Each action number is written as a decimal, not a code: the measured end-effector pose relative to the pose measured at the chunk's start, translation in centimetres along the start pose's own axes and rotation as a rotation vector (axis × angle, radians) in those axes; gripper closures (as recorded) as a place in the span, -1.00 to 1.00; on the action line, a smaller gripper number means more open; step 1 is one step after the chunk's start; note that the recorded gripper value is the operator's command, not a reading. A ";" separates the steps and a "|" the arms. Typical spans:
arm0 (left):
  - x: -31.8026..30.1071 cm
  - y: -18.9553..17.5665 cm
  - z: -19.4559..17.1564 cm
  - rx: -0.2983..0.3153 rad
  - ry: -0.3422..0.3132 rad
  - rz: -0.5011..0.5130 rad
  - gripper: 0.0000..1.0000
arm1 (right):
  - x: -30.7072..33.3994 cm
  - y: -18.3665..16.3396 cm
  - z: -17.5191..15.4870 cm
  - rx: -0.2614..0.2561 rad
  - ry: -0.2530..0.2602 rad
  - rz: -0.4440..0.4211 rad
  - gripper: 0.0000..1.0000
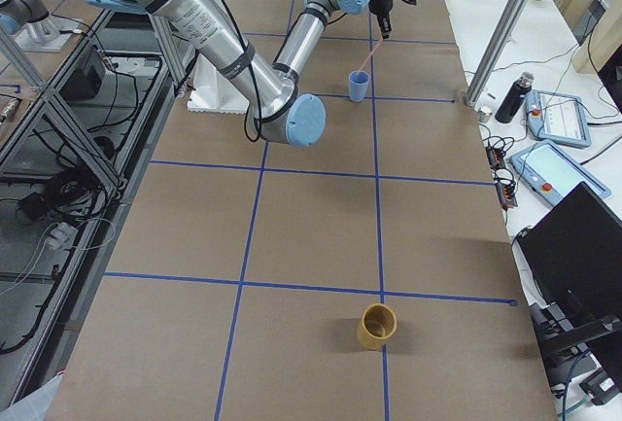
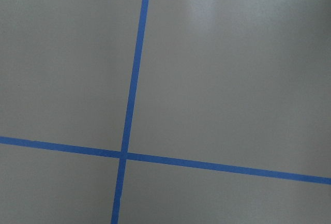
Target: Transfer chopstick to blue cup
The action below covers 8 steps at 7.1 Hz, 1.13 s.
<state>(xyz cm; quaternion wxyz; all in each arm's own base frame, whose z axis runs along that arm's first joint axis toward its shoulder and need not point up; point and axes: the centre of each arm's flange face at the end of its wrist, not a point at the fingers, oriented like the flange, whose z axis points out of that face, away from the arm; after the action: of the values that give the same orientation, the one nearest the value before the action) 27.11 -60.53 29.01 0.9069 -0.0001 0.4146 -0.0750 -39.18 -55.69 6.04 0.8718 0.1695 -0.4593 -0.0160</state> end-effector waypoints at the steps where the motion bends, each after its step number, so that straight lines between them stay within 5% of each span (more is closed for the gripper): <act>1: -0.1 -0.1 0.1 -0.002 -0.002 -0.002 -0.98 | -0.5 0.5 1.0 -0.006 0.010 -0.006 1.00; 4: -0.2 -0.2 0.3 -0.004 -0.006 -0.006 -0.98 | -2.4 3.2 4.2 -0.022 0.038 -0.032 1.00; 5: -0.3 -0.2 0.4 -0.004 -0.006 -0.007 -0.98 | -2.9 4.0 5.1 -0.017 0.053 -0.040 0.30; 6: -0.3 -0.2 0.4 -0.005 -0.006 -0.007 -0.98 | -3.2 4.4 5.7 -0.012 0.065 -0.044 -0.99; 8: -0.4 -0.2 0.5 -0.006 -0.009 -0.008 -0.98 | -3.3 4.5 6.0 0.007 0.051 -0.053 -1.00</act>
<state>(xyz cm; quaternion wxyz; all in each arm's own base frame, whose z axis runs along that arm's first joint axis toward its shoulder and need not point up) 27.20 -60.72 29.66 0.9083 -0.0050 0.4109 -0.0776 -46.50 -52.49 7.95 0.8820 0.1848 -0.4322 -0.0332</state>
